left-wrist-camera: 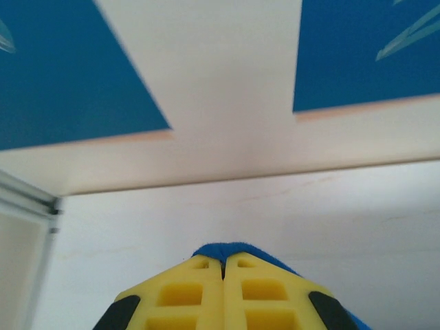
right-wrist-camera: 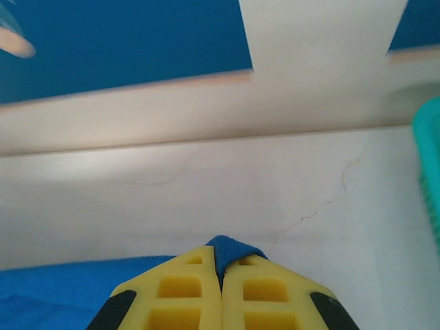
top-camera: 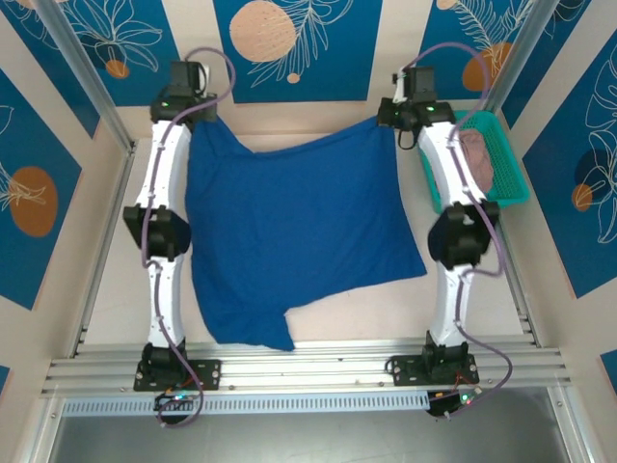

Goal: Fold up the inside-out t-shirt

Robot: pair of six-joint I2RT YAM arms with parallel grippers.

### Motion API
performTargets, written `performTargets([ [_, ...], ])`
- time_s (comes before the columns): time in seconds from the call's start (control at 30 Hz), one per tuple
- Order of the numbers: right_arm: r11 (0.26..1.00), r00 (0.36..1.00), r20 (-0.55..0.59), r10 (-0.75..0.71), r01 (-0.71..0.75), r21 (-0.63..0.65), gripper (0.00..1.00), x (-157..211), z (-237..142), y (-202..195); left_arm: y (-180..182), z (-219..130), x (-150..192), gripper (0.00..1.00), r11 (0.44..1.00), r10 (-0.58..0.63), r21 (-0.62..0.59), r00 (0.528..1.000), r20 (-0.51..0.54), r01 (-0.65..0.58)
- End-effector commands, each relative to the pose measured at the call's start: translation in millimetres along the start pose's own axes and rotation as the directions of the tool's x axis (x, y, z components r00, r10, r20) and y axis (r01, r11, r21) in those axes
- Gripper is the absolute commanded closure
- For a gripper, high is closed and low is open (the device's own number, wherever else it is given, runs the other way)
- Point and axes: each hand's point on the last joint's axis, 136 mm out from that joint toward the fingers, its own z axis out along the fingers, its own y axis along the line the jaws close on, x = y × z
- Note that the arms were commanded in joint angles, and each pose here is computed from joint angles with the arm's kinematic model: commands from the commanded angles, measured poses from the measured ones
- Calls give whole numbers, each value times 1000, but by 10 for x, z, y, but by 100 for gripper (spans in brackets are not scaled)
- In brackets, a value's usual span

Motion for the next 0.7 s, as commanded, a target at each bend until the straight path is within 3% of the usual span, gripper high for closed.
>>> performTargets([
  [0.0,1000,999,38,1,-1,9,100,-179,206,-25,-99,135,-310,100,997,-44,63,989,140,36],
  [0.13,1000,1000,2,7,-7,14,100,-148,226,-26,-98,94,-337,100,996,-59,71,988,144,49],
  [0.23,1000,999,46,-7,7,-18,100,-301,-180,134,0,-406,-625,100,995,-80,78,977,200,66],
  [0.47,990,966,238,-97,119,-80,100,-456,-1860,733,130,-2373,-1145,100,981,-142,175,919,368,81],
  [0.67,967,889,429,-161,229,-113,100,-203,-3478,1081,308,-4326,-1064,100,980,-153,196,788,596,42],
])
